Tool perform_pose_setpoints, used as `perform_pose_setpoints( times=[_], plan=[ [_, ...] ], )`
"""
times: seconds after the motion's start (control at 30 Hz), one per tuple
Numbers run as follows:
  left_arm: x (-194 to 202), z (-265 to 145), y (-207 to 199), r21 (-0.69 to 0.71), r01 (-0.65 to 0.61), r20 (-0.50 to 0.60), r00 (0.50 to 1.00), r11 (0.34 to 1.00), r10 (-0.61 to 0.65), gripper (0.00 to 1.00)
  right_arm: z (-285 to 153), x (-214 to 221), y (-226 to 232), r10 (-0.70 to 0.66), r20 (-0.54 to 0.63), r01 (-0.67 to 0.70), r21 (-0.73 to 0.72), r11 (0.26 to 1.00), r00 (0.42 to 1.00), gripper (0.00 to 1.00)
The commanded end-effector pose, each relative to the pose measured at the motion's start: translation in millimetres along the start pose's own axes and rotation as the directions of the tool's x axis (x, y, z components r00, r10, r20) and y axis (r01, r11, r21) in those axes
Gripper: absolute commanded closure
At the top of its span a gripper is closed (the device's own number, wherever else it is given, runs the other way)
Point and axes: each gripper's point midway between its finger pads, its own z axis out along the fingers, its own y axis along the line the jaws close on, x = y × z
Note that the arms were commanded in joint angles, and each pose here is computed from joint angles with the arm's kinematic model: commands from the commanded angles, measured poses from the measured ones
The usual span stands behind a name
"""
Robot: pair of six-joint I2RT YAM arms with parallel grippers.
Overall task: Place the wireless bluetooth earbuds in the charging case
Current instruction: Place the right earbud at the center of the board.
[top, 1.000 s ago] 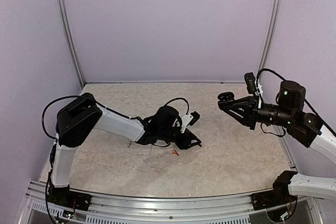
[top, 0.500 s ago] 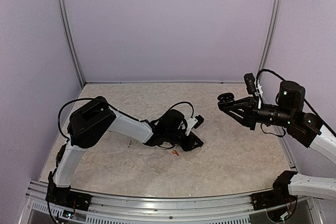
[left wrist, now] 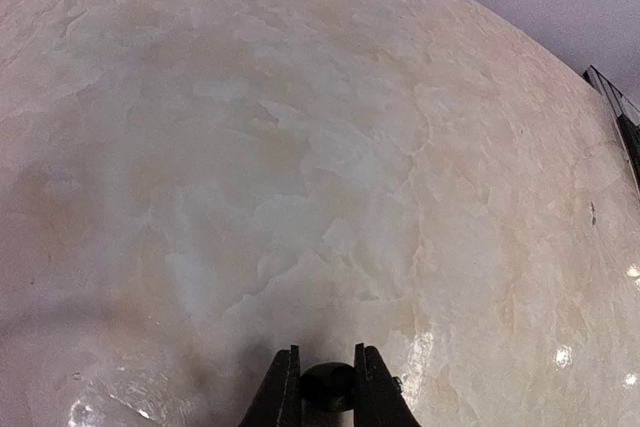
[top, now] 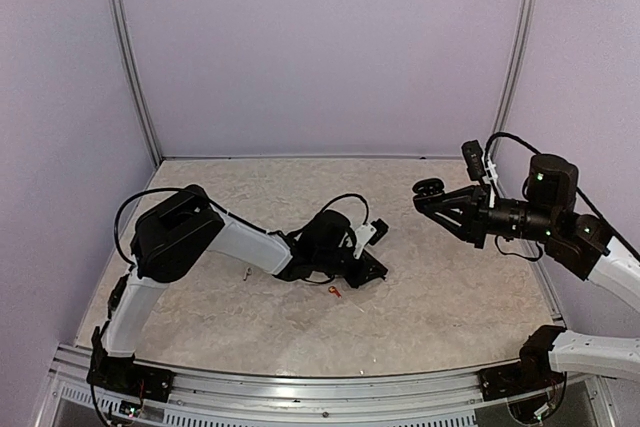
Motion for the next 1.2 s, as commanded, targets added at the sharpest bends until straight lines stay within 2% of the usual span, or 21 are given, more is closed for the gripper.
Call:
perform_pose_setpoints(
  times=[0.0, 0.27, 0.43, 0.6, 0.87, 1.03, 1.17],
  plan=[
    [-2.1, -19.9, 6.8, -0.022, 0.009, 0.012, 1.000, 1.000, -0.009, 0.91, 1.3, -2.8, -0.4, 0.000, 0.007, 0.000, -0.013, 1.000, 1.000, 1.00],
    [-26.5, -104.3, 11.8, -0.116, 0.023, 0.048, 0.999, 0.993, -0.018, 0.92, 13.5, -0.2, 3.0, 0.010, -0.003, -0.010, -0.075, 0.997, 1.000, 1.00],
    [-9.9, -155.0, 11.2, -0.210, -0.021, -0.071, 0.997, 0.977, 0.006, 0.92, 17.9, -1.9, 6.3, 0.004, -0.007, -0.005, -0.110, 0.994, 1.000, 1.00],
    [20.2, -195.8, 1.1, -0.241, -0.009, -0.232, 0.971, 0.970, -0.048, 0.92, 20.7, -2.1, 8.9, 0.004, -0.010, -0.005, -0.133, 0.991, 1.000, 1.00],
    [46.6, -215.2, -25.4, -0.253, -0.003, -0.355, 0.930, 0.968, -0.090, 0.91, 24.2, 0.6, 10.4, 0.001, -0.022, -0.005, -0.155, 0.988, 1.000, 1.00],
    [65.2, -204.7, -51.4, -0.201, -0.049, -0.441, 0.897, 0.978, -0.045, 0.90, 25.7, 4.0, 10.6, 0.003, -0.027, -0.007, -0.163, 0.987, 1.000, 1.00],
    [95.0, -195.4, -62.2, -0.161, -0.121, -0.544, 0.839, 0.980, 0.014, 0.90, 26.6, 4.0, 11.1, 0.002, -0.028, -0.006, -0.170, 0.985, 1.000, 1.00]
  ],
)
